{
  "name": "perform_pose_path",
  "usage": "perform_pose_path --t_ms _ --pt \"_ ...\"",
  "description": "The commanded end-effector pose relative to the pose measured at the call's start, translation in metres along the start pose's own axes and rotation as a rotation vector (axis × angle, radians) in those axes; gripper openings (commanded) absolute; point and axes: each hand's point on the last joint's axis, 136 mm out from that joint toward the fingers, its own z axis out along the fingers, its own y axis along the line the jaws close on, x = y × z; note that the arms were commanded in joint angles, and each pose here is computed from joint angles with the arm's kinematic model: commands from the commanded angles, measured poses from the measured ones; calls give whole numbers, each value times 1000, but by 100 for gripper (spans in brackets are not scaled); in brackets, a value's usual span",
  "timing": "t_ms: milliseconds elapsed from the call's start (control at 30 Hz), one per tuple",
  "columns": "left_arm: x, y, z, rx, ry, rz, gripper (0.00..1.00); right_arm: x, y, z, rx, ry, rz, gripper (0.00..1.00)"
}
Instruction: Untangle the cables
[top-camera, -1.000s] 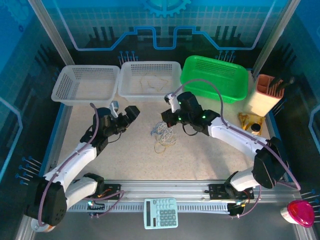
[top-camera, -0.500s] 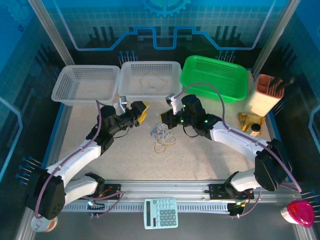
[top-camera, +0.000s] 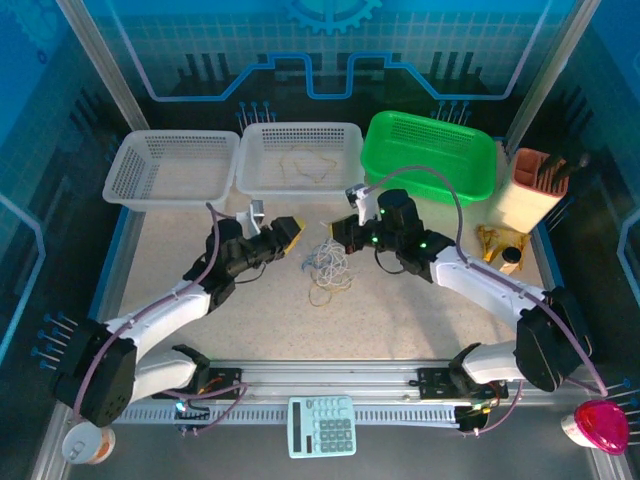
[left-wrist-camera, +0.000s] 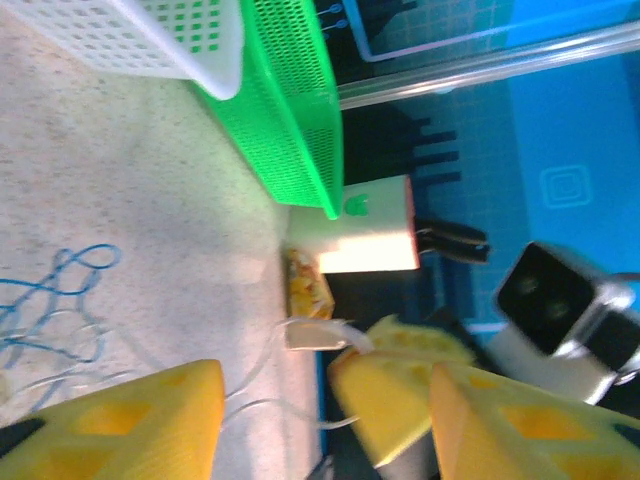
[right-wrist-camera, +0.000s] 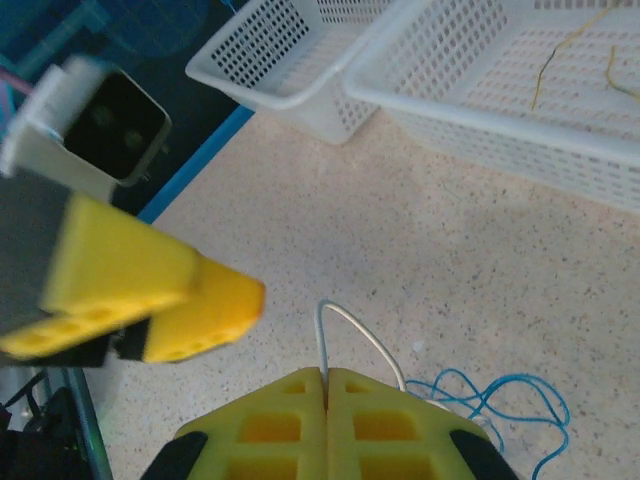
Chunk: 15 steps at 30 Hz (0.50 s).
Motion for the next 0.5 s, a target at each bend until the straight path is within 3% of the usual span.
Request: perform_pose_path --t_ms 0,467 --pt "9 3 6 14 39 152 47 -21 19 -12 -110 -79 29 0" --pt "22 -22 32 83 122 275 42 -26 27 -17 -167 -83 55 0"
